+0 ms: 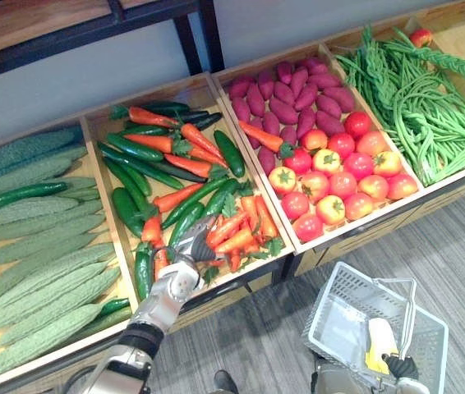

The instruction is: Pick vegetable in the basket

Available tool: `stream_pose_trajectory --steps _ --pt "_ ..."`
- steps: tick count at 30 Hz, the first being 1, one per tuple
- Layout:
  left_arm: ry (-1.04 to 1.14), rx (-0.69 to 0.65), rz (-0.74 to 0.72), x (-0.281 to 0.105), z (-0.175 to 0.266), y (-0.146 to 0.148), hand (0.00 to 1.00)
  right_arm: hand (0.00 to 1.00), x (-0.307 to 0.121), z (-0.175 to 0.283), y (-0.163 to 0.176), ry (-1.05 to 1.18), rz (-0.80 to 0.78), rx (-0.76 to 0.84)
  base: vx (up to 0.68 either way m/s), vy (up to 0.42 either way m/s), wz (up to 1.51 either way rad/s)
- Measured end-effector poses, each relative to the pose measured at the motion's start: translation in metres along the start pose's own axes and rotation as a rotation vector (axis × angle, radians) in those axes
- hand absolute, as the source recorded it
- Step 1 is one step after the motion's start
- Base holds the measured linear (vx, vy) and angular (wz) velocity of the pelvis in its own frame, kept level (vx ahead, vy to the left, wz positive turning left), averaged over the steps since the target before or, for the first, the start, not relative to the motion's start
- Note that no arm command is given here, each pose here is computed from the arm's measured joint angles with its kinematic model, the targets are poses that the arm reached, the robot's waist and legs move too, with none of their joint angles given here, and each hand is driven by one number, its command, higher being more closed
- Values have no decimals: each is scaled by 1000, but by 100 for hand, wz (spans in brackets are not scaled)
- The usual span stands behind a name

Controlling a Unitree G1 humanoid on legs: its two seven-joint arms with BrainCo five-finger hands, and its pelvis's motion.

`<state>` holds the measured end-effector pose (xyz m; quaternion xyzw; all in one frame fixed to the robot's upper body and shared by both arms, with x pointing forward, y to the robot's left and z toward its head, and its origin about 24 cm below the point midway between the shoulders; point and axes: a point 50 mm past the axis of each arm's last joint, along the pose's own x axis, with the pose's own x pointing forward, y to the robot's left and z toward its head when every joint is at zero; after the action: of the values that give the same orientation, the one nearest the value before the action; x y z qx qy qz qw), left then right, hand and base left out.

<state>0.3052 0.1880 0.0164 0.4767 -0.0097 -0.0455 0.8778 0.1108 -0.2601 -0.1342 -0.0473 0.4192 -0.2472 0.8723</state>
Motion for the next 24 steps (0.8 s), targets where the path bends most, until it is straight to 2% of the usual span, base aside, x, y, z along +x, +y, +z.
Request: stream_pose_trajectory --steps 11,17,24 --pt "31 41 -18 10 -4 -1 100 100 2 5 -1 -13 -4 -2 -9 -15 -6" --pt "68 17 -23 9 -7 -7 100 100 2 5 -1 -14 -4 -2 -4 -10 -1" --pt "103 8 15 12 -11 1 100 100 3 6 -2 -18 -2 -11 -1 -3 0"
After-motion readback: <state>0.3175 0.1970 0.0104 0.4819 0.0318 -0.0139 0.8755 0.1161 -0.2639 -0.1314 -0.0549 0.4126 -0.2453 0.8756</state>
